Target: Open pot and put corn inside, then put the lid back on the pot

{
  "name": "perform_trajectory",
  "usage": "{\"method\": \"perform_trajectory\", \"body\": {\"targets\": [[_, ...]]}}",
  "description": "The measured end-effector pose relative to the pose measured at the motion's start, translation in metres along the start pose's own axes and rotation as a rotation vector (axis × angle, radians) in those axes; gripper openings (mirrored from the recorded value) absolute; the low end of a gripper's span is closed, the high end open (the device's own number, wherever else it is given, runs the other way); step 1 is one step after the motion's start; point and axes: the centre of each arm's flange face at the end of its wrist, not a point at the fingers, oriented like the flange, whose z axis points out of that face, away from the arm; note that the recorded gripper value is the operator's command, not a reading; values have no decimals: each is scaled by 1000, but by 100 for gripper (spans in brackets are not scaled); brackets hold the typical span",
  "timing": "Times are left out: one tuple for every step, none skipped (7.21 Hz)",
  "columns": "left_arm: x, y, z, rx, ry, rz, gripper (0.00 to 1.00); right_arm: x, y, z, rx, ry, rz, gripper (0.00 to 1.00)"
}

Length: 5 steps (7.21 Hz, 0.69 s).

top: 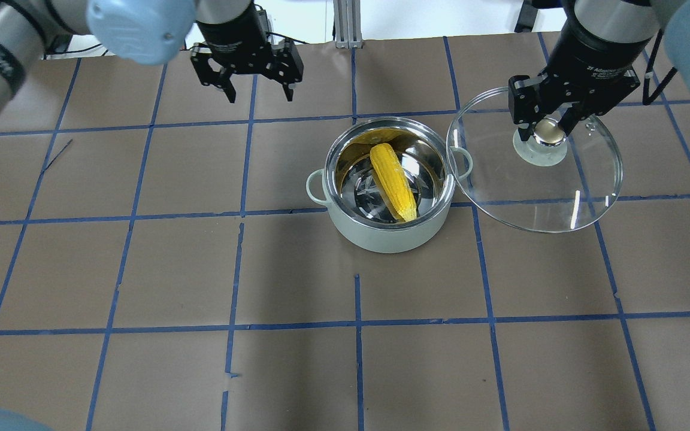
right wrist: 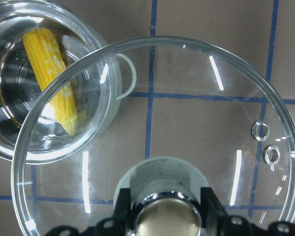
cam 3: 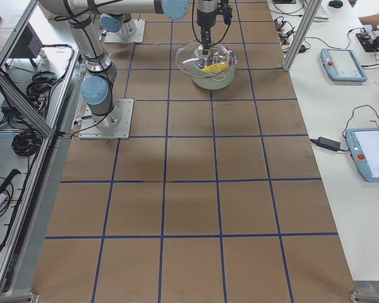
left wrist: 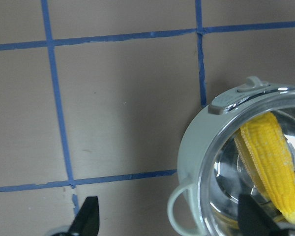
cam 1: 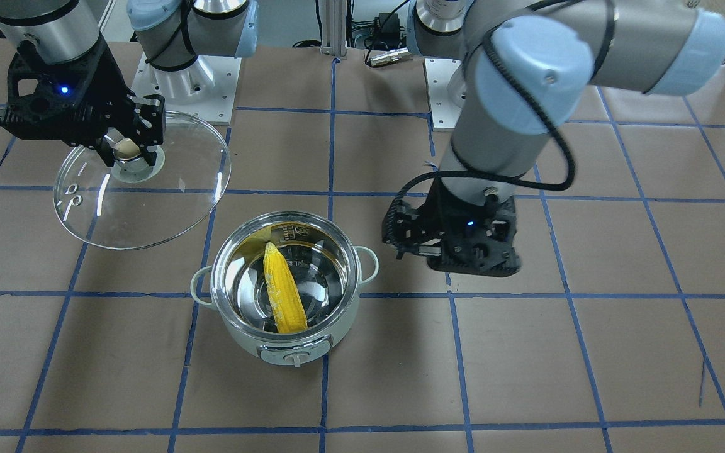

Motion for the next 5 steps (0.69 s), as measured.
{"method": "perform_trajectory", "body": {"targets": [[-21,17,-26,-17,3,-20,100,0,0,0,1,0,-1,26],[-30,35,-47,-29,2,-28,100,0,0,0,2,0,0,26],[-33,56,-62,-38,0,-24,100,1,0,-1,2,-1,0,26],[-37,75,-65,-50,0,-18,100,1,0,-2,3,-1,1,26],[-44,89,-62,-60,3,-24,100,0,1,-2,2,-1,1,26]]}}
